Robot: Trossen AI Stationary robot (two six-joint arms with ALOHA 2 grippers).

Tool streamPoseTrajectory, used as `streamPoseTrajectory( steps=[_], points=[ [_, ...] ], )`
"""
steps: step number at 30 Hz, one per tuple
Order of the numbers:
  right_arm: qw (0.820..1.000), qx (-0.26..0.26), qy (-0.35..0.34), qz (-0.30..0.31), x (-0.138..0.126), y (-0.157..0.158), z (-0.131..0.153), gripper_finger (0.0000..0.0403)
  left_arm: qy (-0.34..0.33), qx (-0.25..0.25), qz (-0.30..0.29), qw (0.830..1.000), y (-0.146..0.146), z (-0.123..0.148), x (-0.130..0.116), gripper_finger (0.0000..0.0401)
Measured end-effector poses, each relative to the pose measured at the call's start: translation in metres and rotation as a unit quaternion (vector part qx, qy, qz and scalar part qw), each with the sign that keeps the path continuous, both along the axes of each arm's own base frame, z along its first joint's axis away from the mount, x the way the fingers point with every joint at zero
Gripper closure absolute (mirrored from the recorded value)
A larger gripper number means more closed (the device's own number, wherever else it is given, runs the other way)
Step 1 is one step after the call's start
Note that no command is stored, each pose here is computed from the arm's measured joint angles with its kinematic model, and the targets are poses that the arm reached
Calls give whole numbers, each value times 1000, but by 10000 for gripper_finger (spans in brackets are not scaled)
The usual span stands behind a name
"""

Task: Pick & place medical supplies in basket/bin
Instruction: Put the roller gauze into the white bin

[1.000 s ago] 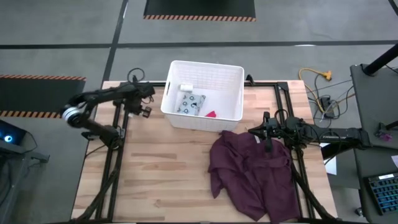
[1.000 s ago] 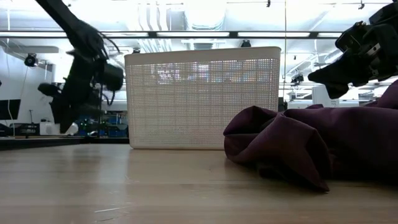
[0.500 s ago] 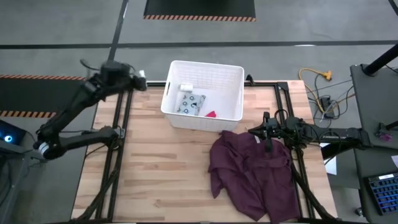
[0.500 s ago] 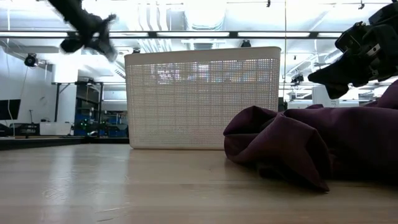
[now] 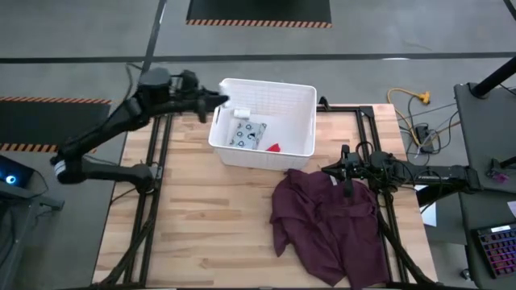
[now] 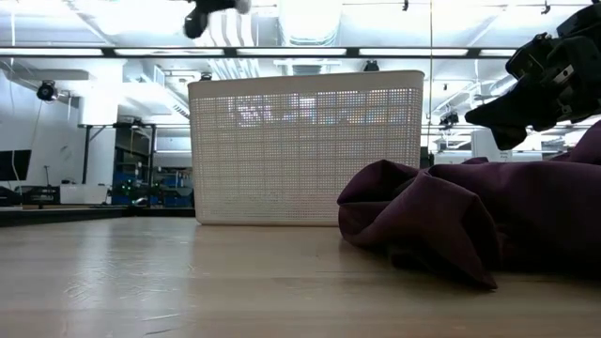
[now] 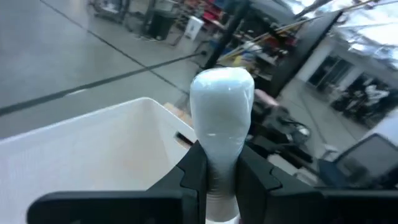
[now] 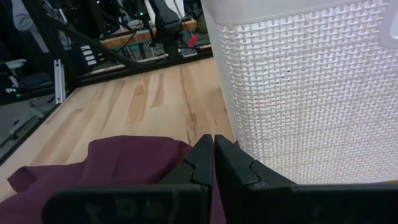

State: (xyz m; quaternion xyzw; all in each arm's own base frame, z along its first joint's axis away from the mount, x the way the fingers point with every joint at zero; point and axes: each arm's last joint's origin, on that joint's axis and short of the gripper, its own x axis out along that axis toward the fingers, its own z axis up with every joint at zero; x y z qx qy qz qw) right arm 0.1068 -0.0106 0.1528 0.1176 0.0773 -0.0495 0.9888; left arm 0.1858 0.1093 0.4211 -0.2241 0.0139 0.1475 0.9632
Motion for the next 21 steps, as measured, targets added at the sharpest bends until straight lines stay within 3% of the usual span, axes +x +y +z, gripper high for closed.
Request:
streamPoseTrajectory(
  steps=[12,21],
  points=[
    [1000,1,0,0,0,0,0,394,84,-15,-9,996,64,-24,112,342],
    [1000,1,0,0,0,0,0,394,129,20,-77,988,85,-9,163,247]
  ],
)
